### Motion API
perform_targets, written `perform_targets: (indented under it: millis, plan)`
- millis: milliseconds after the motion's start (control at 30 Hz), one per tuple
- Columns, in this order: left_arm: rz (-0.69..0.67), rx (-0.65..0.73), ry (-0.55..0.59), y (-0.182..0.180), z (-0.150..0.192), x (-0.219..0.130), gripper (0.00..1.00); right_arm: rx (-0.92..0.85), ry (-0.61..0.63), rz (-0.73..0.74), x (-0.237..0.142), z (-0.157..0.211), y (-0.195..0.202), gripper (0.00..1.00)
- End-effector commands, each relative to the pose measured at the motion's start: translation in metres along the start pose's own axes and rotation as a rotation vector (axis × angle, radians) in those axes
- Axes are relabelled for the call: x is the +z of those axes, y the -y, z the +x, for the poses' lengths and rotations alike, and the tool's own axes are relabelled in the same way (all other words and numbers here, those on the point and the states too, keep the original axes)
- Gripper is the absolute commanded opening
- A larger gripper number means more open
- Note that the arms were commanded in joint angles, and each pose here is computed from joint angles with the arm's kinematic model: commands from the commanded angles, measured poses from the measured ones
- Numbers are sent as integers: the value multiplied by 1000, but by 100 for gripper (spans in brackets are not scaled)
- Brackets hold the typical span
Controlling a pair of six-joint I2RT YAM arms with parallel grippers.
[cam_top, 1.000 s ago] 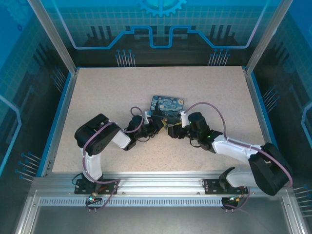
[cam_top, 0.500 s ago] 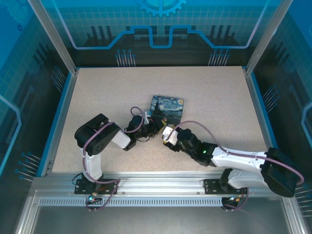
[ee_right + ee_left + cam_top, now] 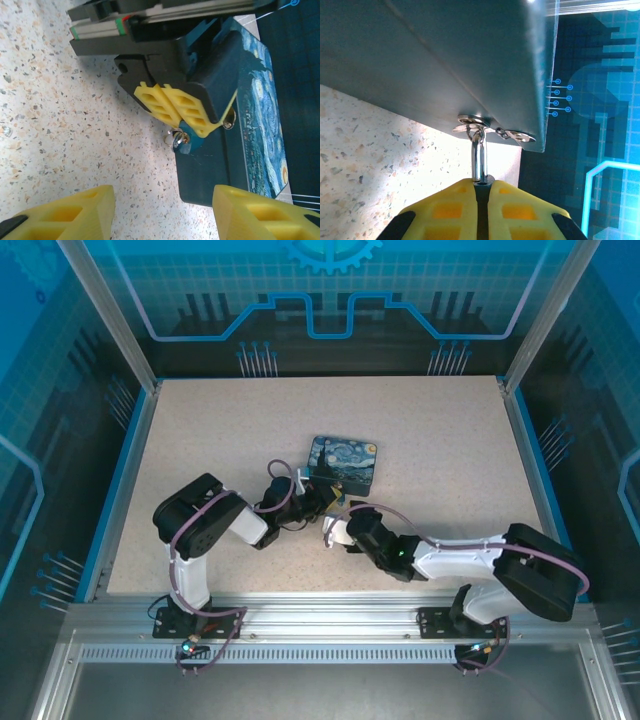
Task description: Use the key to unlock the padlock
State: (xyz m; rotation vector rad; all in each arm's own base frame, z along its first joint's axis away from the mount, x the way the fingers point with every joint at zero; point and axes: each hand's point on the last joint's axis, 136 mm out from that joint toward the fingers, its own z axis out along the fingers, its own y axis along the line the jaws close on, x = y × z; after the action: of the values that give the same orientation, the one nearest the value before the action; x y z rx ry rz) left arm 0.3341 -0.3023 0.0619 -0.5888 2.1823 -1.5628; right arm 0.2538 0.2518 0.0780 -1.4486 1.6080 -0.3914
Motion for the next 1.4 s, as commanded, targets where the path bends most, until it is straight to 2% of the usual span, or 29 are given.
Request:
perform_targets:
  millis: [0,867,967,1167,1300,1367]
  plan:
    - [61,0,-10,18,3,0,9,8,27,67,9,-14,18,53]
    - [79,-12,-23,24,3,2,9,49,23,81,43,-15,26,37]
    - [80,-12,-25,24,4,2,9,56,5,91,47,-12,28,29]
    - [84,-12,-25,25,3,2,9,89,-23,120,48,-7,36,2]
    - [84,-13,-24,25,3,2,9,131,-20,132,46,-10,44,0]
    - [84,-12,-23,25,3,1,13,153,-17,130,45,-12,46,0]
